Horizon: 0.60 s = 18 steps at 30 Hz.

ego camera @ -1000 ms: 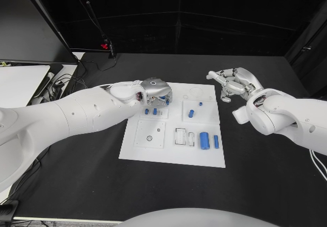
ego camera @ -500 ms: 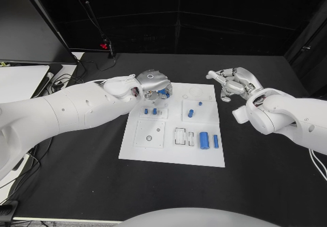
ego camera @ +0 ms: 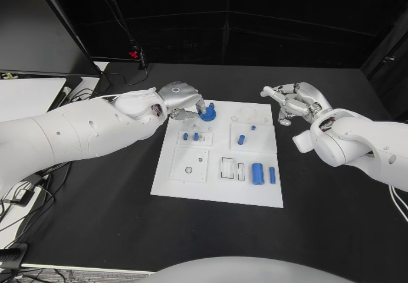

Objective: Assemble the parts on the task board

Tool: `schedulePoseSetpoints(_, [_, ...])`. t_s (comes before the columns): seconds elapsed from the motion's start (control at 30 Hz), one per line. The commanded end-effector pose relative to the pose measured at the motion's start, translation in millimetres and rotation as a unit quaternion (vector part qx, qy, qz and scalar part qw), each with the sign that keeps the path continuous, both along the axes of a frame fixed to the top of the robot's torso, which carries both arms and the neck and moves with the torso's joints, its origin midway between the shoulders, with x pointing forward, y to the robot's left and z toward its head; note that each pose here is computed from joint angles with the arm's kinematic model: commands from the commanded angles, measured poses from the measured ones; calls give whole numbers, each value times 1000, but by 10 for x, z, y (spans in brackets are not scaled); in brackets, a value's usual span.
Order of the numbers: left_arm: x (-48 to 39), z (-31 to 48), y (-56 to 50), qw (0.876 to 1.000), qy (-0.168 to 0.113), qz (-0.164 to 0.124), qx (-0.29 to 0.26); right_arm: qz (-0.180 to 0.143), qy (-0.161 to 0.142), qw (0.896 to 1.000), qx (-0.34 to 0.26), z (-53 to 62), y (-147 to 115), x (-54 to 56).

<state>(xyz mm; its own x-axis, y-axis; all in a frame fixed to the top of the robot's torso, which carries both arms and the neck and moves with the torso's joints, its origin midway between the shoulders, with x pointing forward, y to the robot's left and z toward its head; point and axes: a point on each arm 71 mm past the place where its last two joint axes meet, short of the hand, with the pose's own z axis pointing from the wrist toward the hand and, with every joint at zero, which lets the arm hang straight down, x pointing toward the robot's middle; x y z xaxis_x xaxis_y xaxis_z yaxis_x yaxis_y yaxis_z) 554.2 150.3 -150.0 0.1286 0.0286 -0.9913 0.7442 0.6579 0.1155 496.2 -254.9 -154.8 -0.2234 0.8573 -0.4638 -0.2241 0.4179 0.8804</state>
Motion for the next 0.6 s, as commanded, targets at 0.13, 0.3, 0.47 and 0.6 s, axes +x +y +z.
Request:
schedulePoseSetpoints(0.13, [-9, -1, 94, 1000, 12, 17, 7, 5, 0, 1000, 1, 6, 6, 4])
schedulePoseSetpoints(0.3, [-15, -16, 151, 999, 21, 23, 13, 4, 0, 1000, 1, 3, 1, 6])
schedulePoseSetpoints(0.47, [-13, -33, 175, 999, 30, 26, 19, 3, 0, 1000, 1, 2, -14, 7])
schedulePoseSetpoints(0.6, [-10, -51, 189, 999, 36, 28, 23, 2, 0, 1000, 0, 0, -18, 10])
